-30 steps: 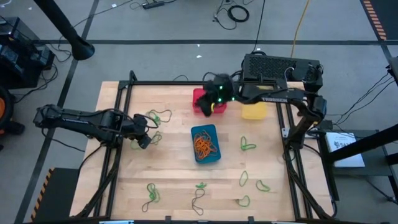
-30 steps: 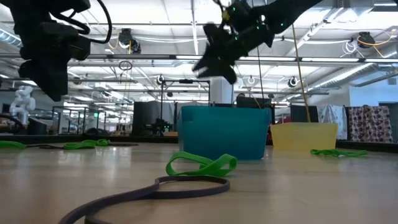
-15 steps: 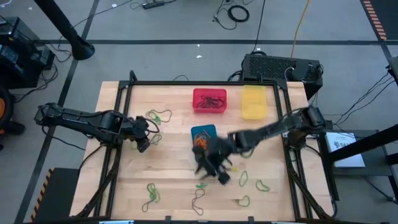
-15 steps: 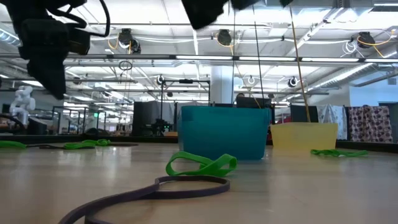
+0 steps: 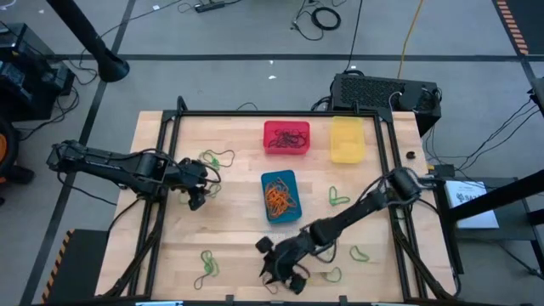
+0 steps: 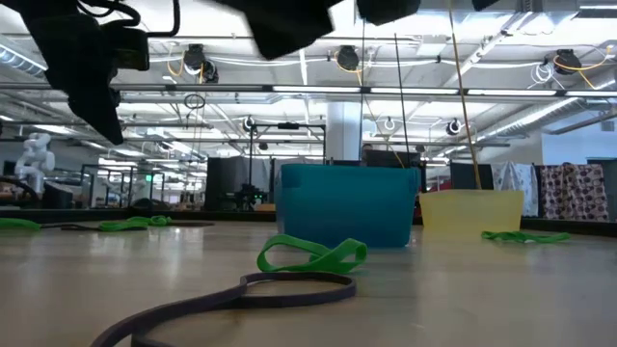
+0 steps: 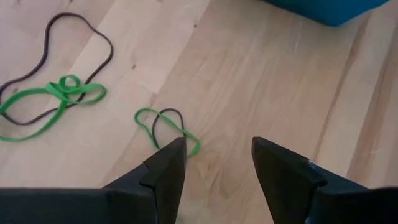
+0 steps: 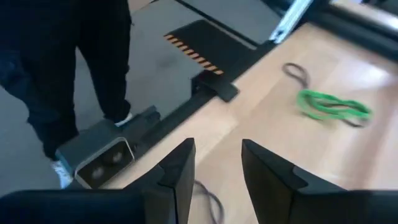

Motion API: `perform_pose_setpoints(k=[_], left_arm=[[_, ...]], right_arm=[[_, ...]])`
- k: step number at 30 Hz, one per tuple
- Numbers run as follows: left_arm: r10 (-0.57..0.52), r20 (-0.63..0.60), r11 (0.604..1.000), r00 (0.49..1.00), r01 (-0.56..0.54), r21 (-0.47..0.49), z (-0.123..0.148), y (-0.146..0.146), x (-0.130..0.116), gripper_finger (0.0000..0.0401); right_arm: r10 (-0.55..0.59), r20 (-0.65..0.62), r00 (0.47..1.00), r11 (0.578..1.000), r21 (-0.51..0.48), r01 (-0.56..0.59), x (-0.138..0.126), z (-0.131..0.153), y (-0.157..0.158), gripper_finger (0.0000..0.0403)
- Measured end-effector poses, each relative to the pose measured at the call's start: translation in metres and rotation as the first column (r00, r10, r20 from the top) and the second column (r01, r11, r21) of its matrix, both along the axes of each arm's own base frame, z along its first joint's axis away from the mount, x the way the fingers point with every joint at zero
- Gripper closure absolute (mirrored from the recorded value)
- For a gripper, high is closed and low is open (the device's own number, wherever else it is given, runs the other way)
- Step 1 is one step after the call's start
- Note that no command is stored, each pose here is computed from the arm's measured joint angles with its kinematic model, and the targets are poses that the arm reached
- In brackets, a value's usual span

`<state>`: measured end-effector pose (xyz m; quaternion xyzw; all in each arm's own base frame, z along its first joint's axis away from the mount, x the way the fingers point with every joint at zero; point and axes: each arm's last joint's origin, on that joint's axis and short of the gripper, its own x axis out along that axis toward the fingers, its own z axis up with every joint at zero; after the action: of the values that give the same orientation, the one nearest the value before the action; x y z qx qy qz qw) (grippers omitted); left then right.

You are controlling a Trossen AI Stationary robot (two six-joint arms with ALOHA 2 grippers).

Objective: Sort rubber bands into baskets
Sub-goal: Put the purple rubber band into the red bin

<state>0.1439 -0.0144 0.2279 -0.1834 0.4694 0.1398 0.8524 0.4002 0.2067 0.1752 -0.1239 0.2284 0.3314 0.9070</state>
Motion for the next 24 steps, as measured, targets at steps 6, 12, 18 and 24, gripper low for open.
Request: perform_pose_setpoints(k=[6,12,18,24], left_arm=[[-0.008,-0.011,1.0,1.0,0.008,0.006,-0.001,0.0,0.001,0.021],[-0.009,-0.015,1.0,1.0,0.009,0.006,-0.003,0.0,0.001,0.021],[-0.014,-0.029,1.0,0.999,0.014,-0.002,-0.005,0.0,0.0,0.021],[-0.015,-0.026,1.0,1.0,0.015,-0.005,-0.005,0.0,0.001,0.021]], right_arm=[[0.032,-0.119,0.992,0.995,-0.095,-0.043,0.023,-0.025,0.021,0.0277],[-0.019,-0.265,0.964,0.975,-0.219,-0.041,0.031,-0.045,0.025,0.0277],[-0.163,-0.313,0.936,0.956,-0.284,0.071,0.029,-0.052,0.021,0.0277],[-0.201,-0.325,0.924,0.955,-0.273,0.111,0.03,-0.051,0.021,0.032]])
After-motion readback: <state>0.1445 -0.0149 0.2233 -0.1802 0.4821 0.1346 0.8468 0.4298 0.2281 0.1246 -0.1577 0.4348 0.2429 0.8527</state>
